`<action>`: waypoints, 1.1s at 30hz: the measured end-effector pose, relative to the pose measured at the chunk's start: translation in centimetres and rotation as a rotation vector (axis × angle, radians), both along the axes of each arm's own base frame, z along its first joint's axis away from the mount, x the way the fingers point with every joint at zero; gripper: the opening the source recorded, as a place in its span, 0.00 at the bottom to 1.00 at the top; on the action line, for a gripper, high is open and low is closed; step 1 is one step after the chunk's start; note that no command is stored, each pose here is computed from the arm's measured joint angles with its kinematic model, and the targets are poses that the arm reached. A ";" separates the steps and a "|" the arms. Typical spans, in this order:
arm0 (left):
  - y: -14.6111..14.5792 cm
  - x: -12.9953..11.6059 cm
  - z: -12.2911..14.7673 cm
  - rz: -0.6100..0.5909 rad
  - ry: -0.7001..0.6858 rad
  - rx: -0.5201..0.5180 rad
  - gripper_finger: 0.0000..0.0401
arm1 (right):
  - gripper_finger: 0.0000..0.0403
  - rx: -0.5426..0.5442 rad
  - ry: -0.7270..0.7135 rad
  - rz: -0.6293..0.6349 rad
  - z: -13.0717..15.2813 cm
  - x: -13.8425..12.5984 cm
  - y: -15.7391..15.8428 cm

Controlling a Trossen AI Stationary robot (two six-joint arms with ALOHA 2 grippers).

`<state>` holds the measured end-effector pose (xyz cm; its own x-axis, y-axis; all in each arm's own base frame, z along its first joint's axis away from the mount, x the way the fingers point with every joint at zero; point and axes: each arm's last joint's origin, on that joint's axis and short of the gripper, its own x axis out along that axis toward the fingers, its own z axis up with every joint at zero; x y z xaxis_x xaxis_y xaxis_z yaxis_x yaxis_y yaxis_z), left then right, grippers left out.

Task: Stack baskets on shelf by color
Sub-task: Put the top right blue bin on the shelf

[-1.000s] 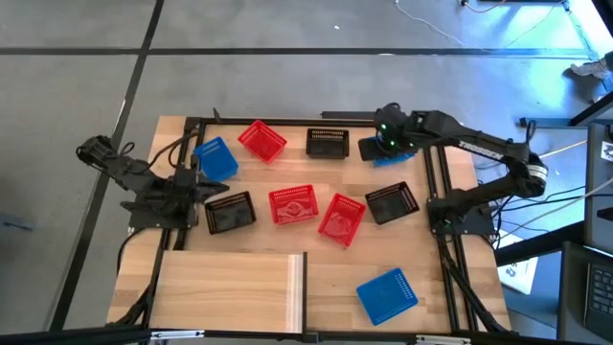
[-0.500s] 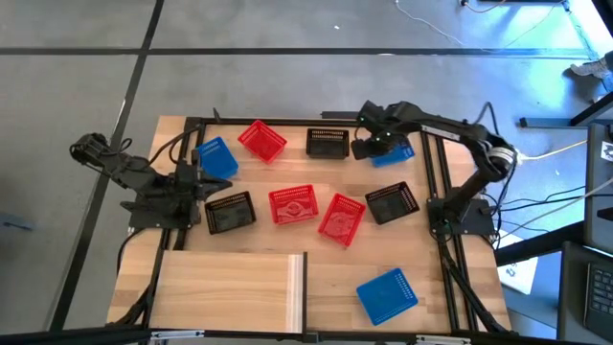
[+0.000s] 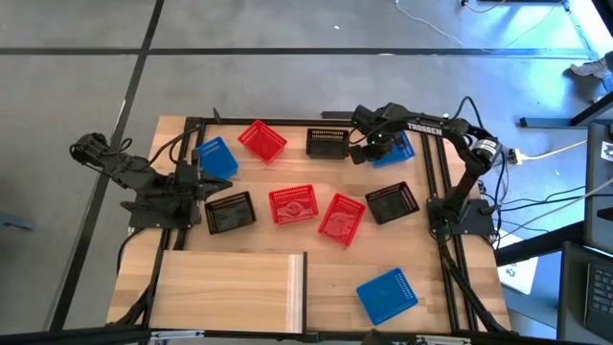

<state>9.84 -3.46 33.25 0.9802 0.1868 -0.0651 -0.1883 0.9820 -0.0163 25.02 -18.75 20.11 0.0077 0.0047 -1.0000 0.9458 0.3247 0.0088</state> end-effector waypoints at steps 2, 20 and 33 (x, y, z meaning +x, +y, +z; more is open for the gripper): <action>0.0 0.0 0.0 0.000 0.000 0.000 0.00 | 0.23 -0.020 0.029 -0.008 -0.3 -0.1 -0.3; 0.0 0.0 0.1 0.000 -0.006 -0.001 0.00 | 0.17 0.011 0.101 0.148 -3.4 0.3 -1.7; 0.3 -0.1 0.1 0.118 -0.017 -0.018 0.00 | 0.01 -0.141 0.206 0.388 1.4 1.3 1.0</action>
